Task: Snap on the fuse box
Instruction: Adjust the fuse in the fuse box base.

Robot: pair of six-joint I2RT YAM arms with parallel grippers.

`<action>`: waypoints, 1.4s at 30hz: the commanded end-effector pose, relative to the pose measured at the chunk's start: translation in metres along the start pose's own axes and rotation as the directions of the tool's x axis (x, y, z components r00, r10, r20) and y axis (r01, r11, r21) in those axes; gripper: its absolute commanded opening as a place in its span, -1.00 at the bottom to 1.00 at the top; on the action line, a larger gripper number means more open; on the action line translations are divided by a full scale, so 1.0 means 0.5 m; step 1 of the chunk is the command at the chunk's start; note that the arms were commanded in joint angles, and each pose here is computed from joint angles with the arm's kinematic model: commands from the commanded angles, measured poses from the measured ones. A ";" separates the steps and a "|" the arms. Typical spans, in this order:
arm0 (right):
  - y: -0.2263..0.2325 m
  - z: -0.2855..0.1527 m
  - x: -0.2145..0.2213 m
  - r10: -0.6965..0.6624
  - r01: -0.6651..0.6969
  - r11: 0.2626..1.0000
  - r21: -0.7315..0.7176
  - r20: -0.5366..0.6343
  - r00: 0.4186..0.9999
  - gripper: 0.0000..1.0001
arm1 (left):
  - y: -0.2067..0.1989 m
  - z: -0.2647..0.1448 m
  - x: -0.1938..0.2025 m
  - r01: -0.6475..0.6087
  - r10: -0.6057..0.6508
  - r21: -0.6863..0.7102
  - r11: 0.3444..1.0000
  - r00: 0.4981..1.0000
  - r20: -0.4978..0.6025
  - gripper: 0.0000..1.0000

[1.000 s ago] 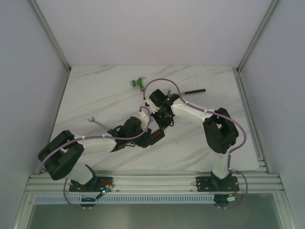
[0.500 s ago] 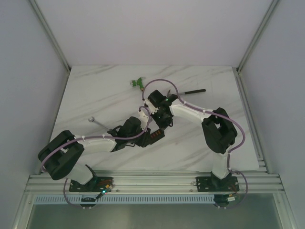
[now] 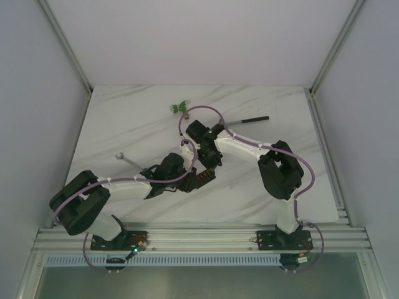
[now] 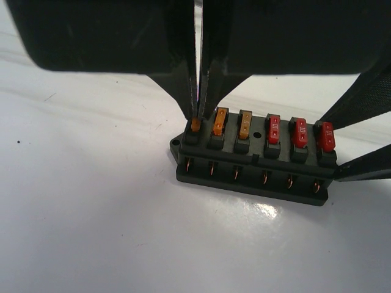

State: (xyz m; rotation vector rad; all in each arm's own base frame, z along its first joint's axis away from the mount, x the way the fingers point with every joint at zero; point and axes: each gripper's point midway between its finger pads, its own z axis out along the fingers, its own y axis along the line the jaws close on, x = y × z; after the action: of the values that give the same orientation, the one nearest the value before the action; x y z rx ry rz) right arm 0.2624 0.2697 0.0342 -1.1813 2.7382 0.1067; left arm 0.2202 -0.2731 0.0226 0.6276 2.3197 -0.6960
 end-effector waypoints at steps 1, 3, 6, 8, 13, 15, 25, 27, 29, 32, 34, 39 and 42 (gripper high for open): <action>0.038 0.175 0.247 -0.025 -0.001 0.998 -0.057 -0.455 0.890 -1.00 | 0.014 0.009 0.031 0.023 -0.024 -0.016 1.000 0.999 -0.027 -0.16; 0.040 0.130 0.178 -0.013 -0.007 0.998 -0.058 -0.349 0.937 -1.00 | 0.015 0.006 0.029 0.020 -0.020 -0.019 1.000 1.000 -0.019 -0.14; 0.032 0.063 0.101 0.016 -0.023 0.999 -0.030 -0.225 0.974 -0.93 | 0.014 0.001 0.024 0.017 -0.017 -0.021 1.000 1.000 -0.008 -0.10; 0.020 0.024 0.069 0.037 -0.037 0.999 0.000 -0.163 0.986 -0.80 | 0.014 -0.001 0.020 0.015 -0.015 -0.021 1.000 1.000 0.000 -0.06; 0.005 -0.061 0.001 0.113 -0.113 0.994 0.011 0.002 0.994 -0.67 | 0.013 -0.007 0.013 0.009 -0.009 -0.020 1.000 1.000 0.016 0.09; 0.014 -0.083 -0.024 0.140 -0.138 0.990 -0.037 0.064 0.988 -0.65 | 0.013 -0.008 0.011 0.007 -0.007 -0.021 1.000 1.000 0.021 0.16; 0.029 -0.066 -0.044 0.269 -0.248 0.950 -0.188 0.093 0.959 -0.63 | 0.011 -0.013 0.009 0.000 0.000 -0.011 1.000 0.999 0.046 0.33; 0.029 -0.053 -0.038 0.279 -0.260 0.946 -0.195 0.081 0.957 -0.65 | 0.007 -0.011 0.006 -0.001 0.001 0.000 1.000 0.999 0.051 0.30; 0.031 -0.044 -0.034 0.286 -0.267 0.943 -0.198 0.069 0.956 -0.67 | 0.006 -0.009 0.006 -0.001 0.000 0.005 1.000 0.999 0.053 0.26; 0.032 -0.031 -0.029 0.287 -0.271 0.942 -0.199 0.054 0.957 -0.69 | 0.006 -0.009 0.008 -0.001 0.001 0.006 1.000 0.999 0.050 0.21; 0.032 -0.023 -0.025 0.288 -0.274 0.941 -0.197 0.046 0.957 -0.73 | 0.005 -0.008 0.007 -0.002 0.002 0.009 1.000 0.999 0.050 0.18; 0.028 -0.008 -0.020 0.293 -0.283 0.942 -0.183 0.029 0.956 -0.82 | 0.003 -0.003 0.010 -0.002 0.002 0.016 1.000 0.999 0.041 0.12; 0.025 0.001 -0.015 0.295 -0.288 0.942 -0.172 0.017 0.955 -0.90 | 0.003 -0.001 0.010 -0.003 0.002 0.017 1.000 0.999 0.040 0.10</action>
State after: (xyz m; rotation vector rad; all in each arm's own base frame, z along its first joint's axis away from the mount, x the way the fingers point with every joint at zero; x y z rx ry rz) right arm 0.2626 0.2875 0.0541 -0.7986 2.8389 0.4290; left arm 0.2179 -0.2685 0.0218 0.6042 2.2794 -0.7077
